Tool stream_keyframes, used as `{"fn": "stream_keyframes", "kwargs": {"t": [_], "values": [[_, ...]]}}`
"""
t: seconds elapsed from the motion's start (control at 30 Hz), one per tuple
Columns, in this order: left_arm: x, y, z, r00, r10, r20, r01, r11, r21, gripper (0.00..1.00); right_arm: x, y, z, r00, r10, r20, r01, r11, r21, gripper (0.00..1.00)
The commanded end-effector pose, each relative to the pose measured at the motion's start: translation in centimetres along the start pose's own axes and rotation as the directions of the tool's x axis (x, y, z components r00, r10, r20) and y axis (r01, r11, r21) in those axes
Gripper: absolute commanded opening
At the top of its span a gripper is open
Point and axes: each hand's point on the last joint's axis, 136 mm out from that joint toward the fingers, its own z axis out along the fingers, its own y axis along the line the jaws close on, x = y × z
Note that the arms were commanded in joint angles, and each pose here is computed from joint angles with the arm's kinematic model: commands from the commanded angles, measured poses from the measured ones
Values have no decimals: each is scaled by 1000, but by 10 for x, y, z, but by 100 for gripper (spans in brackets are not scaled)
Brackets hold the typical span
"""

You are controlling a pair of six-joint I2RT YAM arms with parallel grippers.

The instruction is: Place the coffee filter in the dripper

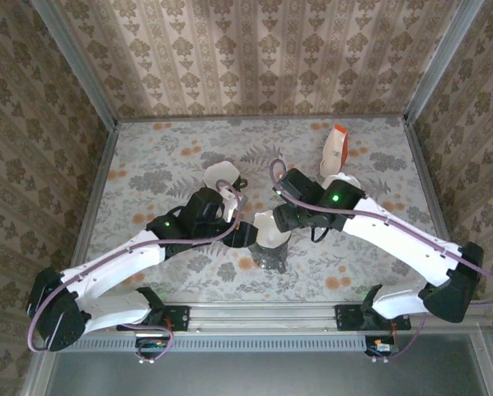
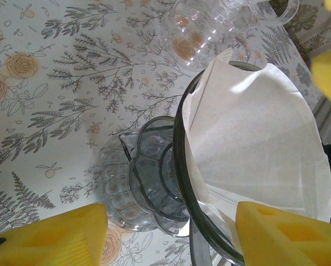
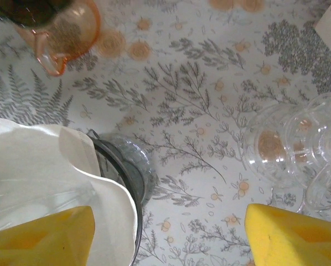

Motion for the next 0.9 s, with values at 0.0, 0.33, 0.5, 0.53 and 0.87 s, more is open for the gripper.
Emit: {"fn": "stream_keyframes", "kwargs": {"t": [0.0, 0.33, 0.5, 0.53, 0.87], "values": [[-2, 1, -2, 1000, -2, 6, 2, 1000, -2, 66, -10, -6, -9, 995, 41, 89, -41, 999, -4, 74], [-10, -5, -9, 999, 13, 50, -13, 1000, 13, 79, -13, -12, -17, 987, 67, 147, -66, 998, -11, 76], [-14, -7, -13, 997, 19, 69, -21, 1000, 16, 82, -15, -12, -18, 985, 69, 159, -68, 998, -13, 76], [-14, -8, -13, 997, 21, 71, -23, 1000, 18, 83, -15, -12, -18, 985, 68, 158, -67, 998, -12, 76], [-17, -10, -19, 995, 31, 96, -32, 999, 16, 90, -18, -14, -22, 979, 81, 188, -79, 997, -18, 77]]}}
